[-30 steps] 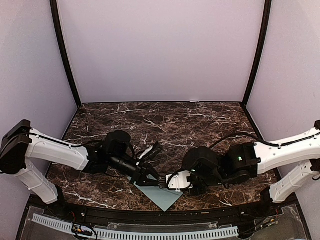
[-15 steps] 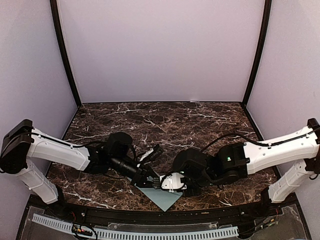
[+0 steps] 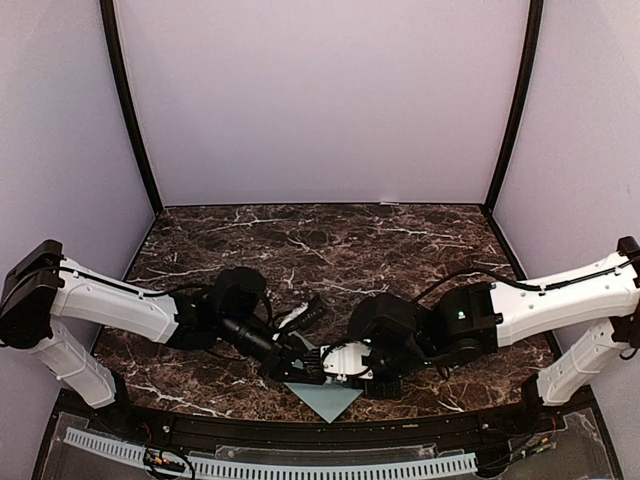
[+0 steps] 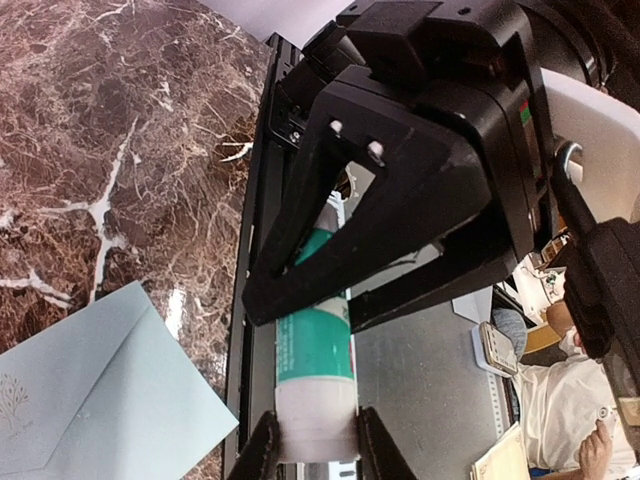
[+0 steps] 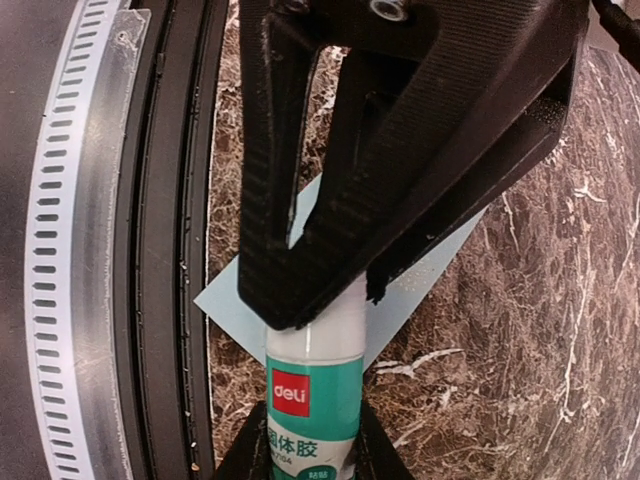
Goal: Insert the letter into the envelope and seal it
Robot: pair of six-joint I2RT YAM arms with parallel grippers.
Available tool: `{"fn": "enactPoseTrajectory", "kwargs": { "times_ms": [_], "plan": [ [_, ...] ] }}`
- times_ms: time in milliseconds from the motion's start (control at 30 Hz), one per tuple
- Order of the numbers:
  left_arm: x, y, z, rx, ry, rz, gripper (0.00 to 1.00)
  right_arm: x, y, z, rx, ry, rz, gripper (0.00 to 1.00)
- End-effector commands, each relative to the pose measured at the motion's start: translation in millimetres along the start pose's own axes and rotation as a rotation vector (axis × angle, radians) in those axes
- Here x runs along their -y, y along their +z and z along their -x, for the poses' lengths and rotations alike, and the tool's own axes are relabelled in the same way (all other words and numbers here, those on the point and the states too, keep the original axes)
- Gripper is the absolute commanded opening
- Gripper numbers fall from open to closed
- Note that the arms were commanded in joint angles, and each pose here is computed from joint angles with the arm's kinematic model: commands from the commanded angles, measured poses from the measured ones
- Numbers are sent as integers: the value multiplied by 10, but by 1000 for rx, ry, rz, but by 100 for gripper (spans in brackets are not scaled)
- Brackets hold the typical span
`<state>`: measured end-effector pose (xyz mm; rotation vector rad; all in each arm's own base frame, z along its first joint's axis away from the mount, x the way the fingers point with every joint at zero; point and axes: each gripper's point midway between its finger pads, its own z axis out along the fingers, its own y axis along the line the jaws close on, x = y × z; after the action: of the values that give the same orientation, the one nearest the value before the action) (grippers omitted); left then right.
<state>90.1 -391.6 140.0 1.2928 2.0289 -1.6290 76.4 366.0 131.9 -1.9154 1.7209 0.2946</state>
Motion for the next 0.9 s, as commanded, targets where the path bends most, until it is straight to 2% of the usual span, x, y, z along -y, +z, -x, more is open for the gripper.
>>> {"fn": "enactPoseTrajectory", "kwargs": {
  "times_ms": [0,567,700,867],
  "plan": [
    [393,14,398,110,246,-50,15,61,-448,1192,498,100,62,0],
    [721,-87,371,172,438,-54,13,354,-818,1343,734,473,266,0],
    [711,-71,399,174,417,-52,13,425,-786,1301,705,452,199,0],
    [662,0,458,160,321,-51,13,547,-615,1133,621,325,1,0]
  ]
}}
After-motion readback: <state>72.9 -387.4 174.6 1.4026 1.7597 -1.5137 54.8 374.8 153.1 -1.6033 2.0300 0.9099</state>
